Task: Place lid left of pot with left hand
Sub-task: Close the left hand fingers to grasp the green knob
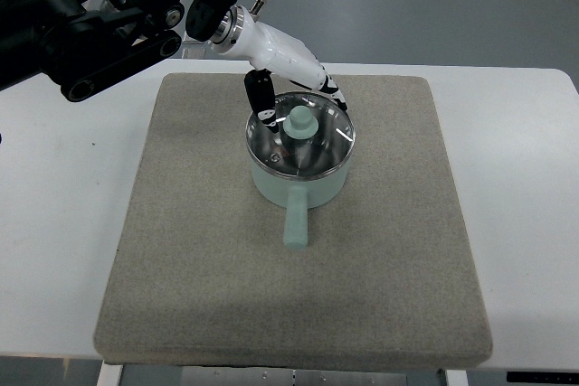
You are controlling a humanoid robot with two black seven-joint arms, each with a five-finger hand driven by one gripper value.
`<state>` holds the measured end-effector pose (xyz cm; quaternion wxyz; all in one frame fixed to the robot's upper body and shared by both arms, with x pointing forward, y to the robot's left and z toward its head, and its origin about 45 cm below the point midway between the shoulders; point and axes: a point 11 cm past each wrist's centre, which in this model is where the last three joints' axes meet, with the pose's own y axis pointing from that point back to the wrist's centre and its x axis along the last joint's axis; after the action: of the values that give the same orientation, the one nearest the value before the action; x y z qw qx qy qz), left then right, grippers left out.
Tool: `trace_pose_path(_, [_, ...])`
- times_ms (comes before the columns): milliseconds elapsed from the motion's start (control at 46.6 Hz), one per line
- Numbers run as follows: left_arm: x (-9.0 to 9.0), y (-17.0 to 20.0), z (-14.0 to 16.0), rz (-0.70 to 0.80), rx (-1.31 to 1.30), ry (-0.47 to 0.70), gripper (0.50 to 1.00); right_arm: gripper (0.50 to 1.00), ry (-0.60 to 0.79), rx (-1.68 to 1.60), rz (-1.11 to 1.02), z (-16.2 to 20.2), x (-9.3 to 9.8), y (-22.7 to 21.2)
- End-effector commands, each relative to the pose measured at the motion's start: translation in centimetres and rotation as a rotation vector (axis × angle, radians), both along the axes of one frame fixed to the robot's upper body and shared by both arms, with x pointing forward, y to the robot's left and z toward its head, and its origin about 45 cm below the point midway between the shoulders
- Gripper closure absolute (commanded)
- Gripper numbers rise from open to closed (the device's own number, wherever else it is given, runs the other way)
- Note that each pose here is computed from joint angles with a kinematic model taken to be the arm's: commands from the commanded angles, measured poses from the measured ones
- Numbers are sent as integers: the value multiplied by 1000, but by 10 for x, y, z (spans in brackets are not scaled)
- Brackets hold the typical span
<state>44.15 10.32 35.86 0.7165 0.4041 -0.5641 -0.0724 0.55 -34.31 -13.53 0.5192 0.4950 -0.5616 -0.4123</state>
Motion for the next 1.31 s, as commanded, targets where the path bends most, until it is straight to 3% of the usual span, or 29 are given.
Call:
trace_pose_path(0, [0, 1, -1, 3, 0, 3, 508, 577, 0, 0, 0, 0, 0, 0])
trace_pose_path(214, [0, -1, -1, 0, -6, -1, 521, 579, 0, 0, 0, 0, 0, 0])
trace_pose_path(407, [0, 0, -5, 3, -6, 5, 645, 579, 0, 0, 1, 0, 0, 0])
trace_pose_path(622, [1, 1, -6, 5, -6, 5, 711, 579, 0, 0, 1, 0, 0, 0])
trace_pose_path(858, [1, 1, -6, 4, -5, 2, 724, 579, 0, 0, 0, 0, 0, 0])
trace_pose_path(943, [1, 1, -6, 5, -2, 0, 789, 579, 0, 0, 0, 0, 0, 0])
trace_pose_path(1094, [1, 1, -6, 5, -2, 0, 799, 579, 0, 0, 1, 0, 0, 0])
trace_pose_path(1287, [1, 1, -7, 5, -2, 1, 870, 579, 0, 0, 0, 0, 0, 0])
